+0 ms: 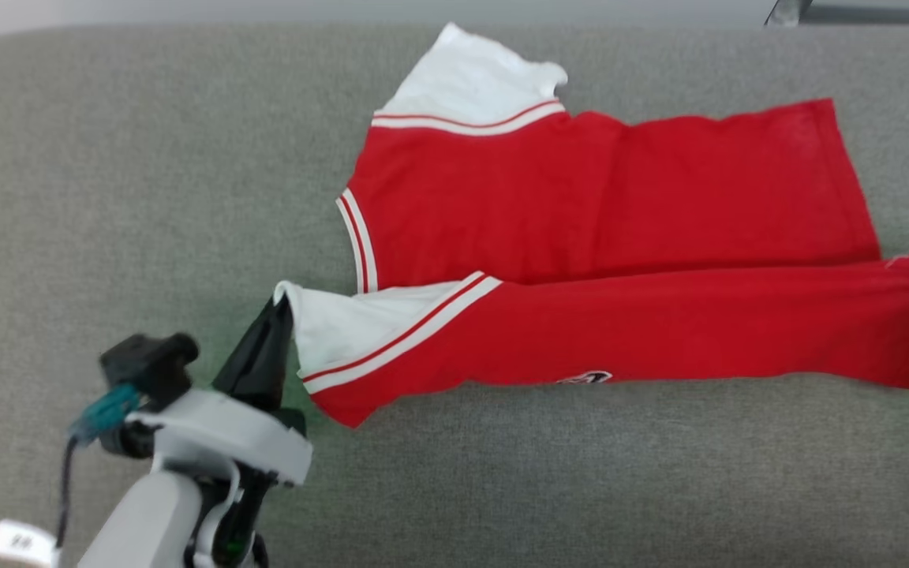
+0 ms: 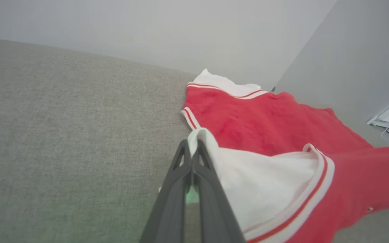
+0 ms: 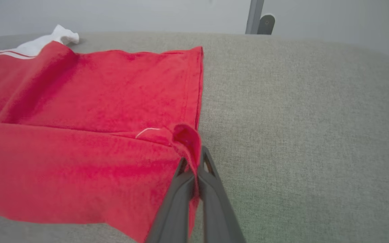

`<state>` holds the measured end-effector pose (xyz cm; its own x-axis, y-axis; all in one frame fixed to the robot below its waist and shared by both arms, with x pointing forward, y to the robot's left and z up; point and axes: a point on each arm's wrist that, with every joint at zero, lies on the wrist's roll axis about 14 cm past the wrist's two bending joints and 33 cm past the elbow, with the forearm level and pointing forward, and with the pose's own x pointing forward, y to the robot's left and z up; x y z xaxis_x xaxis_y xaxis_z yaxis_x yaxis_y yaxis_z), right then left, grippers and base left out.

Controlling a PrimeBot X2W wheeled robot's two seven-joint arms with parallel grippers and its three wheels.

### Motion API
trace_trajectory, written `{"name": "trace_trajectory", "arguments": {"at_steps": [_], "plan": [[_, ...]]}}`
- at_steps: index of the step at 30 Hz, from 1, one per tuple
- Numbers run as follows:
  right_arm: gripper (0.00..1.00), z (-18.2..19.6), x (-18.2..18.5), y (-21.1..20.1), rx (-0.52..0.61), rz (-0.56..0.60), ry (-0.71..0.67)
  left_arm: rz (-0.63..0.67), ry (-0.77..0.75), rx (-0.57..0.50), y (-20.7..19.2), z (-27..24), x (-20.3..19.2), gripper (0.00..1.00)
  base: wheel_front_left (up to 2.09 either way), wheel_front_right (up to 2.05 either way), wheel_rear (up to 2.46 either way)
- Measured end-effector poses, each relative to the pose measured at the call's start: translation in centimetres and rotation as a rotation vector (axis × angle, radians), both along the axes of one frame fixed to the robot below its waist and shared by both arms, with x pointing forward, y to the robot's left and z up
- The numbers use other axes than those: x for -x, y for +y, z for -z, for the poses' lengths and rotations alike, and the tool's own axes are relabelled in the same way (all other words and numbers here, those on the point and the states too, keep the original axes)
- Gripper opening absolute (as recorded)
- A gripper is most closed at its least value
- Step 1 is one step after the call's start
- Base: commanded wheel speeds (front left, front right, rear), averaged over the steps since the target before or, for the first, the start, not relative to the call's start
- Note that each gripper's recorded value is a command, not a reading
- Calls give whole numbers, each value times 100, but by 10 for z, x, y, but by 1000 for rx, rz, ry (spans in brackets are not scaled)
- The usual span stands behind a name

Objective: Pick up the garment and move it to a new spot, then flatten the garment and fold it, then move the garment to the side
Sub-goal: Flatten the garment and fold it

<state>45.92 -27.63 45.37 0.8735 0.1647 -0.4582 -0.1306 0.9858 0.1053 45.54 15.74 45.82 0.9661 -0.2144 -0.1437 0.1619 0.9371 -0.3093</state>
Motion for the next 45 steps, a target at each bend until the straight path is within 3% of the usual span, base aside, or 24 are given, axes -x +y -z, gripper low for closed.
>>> {"name": "trace_trajectory", "arguments": {"at_steps": [10, 18, 19, 20, 21, 22, 28, 36, 40, 45], "plan": [[0, 50, -19, 14, 34, -26, 98, 27, 78, -89, -6, 55, -22, 0, 0, 0, 0], [0, 65, -26, 18, 49, -40, 106, 21, 75, -92, -2, 61, -27, 0, 0, 0, 0], [11, 63, -26, 19, 46, -40, 98, 18, 70, -94, -1, 60, -27, 3, 0, 0, 0], [32, 62, -26, 19, 43, -37, 88, 15, 64, -98, 1, 58, -27, 42, 0, 0, 0], [74, 60, -26, 20, 37, -33, 78, 14, 57, -103, 2, 55, -27, 74, 0, 0, 0], [100, 58, -26, 21, 32, -29, 68, 15, 48, -107, 3, 51, -27, 100, 0, 0, 0], [100, 35, -22, 21, 10, -5, -20, 47, -6, -180, 15, 18, -26, 100, 0, 0, 0], [100, -28, -27, 24, -18, 19, -244, 136, -19, -329, 25, -38, -23, 100, 0, 0, 0], [100, -63, -29, 26, -32, 29, -363, 209, 96, -363, 22, -47, -12, 100, 0, 0, 0], [100, -83, -24, 33, -48, 29, -417, 338, 394, -325, 6, -20, 19, 100, 0, 0, 0]]}}
